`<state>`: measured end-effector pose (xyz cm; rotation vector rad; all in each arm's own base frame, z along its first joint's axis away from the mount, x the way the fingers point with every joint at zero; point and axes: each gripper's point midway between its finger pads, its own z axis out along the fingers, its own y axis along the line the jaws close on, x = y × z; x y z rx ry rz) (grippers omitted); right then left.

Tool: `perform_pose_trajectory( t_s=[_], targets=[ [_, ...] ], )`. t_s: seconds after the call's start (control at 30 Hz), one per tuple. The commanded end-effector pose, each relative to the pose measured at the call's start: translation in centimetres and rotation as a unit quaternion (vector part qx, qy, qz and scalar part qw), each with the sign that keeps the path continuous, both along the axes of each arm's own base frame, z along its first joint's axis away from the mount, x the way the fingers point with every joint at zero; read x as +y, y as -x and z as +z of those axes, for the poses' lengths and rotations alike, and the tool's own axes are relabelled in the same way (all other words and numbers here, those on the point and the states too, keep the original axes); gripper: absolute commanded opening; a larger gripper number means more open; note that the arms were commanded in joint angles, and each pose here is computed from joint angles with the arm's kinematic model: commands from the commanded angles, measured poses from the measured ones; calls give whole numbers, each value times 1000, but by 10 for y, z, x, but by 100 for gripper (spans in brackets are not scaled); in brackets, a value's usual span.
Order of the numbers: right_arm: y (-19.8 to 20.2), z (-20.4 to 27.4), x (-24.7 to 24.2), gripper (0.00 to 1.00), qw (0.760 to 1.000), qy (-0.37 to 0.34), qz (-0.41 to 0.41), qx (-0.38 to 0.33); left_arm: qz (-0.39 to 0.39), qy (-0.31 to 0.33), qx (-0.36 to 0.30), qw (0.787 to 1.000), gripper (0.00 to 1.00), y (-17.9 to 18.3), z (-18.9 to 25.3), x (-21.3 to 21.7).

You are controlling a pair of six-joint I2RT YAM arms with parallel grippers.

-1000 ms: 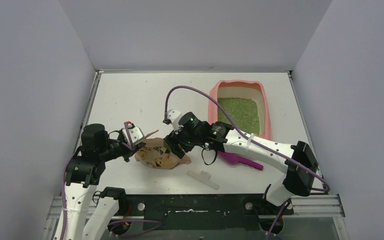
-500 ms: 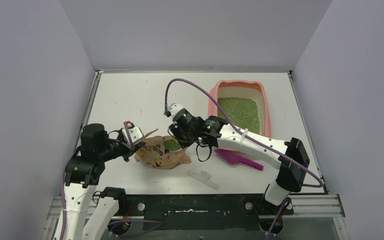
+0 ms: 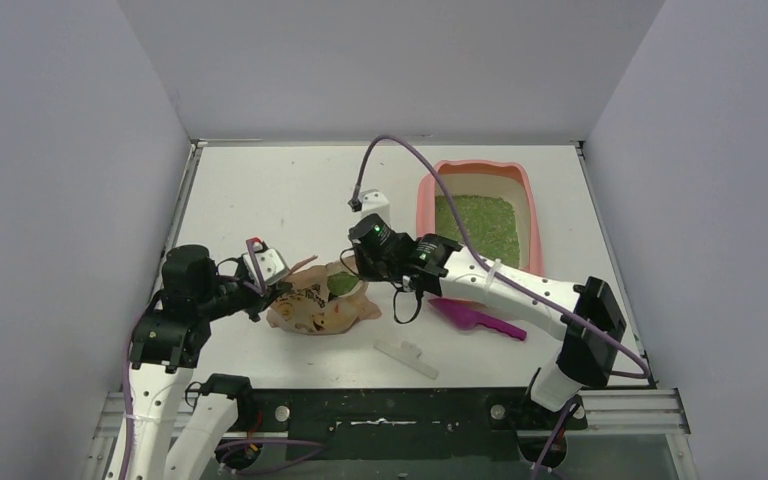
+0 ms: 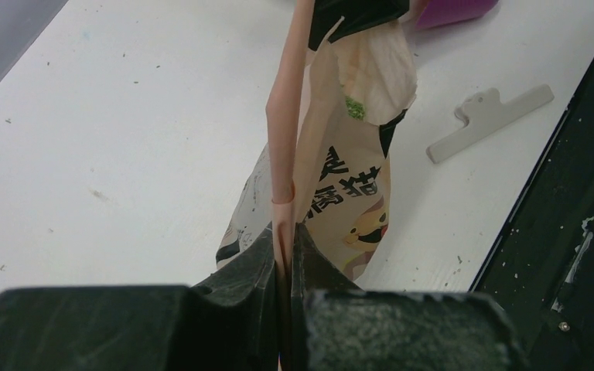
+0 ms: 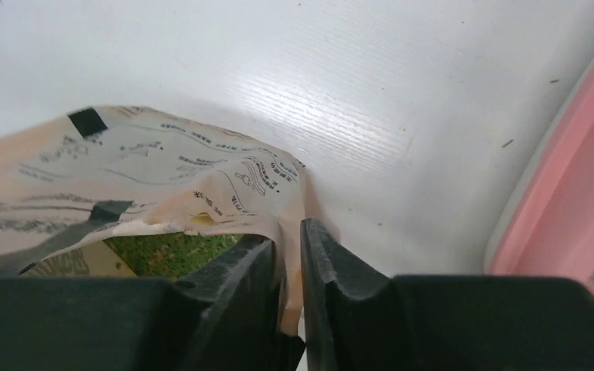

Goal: Fill the litter box with clean litter
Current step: Open the cat litter bag at the center of the board.

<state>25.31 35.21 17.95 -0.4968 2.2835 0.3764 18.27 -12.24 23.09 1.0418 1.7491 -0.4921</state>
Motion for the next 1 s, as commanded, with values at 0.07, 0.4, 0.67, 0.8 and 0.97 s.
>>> perform_pose_trajectory(
  t_s=[0.07, 0.4, 0.67, 0.8, 0.97],
  targets=[
    [-55, 42, -5, 35, 985, -128, -108, -35, -6, 39, -56, 998, 0, -7, 39, -9],
    [6, 92, -8, 72, 948, -149, 243, -140, -2, 29, -55, 998, 0, -9, 36, -7],
    [53, 69, 6, 71, 816, -84, 504, -270, -7, 32, -48, 998, 0, -10, 36, -9],
    [54, 61, 15, 70, 783, -53, 554, -276, -8, 32, -46, 998, 0, -10, 36, -9],
    [52, 50, 31, 63, 766, -32, 585, -265, -11, 31, -41, 999, 0, -10, 37, -10]
  ],
)
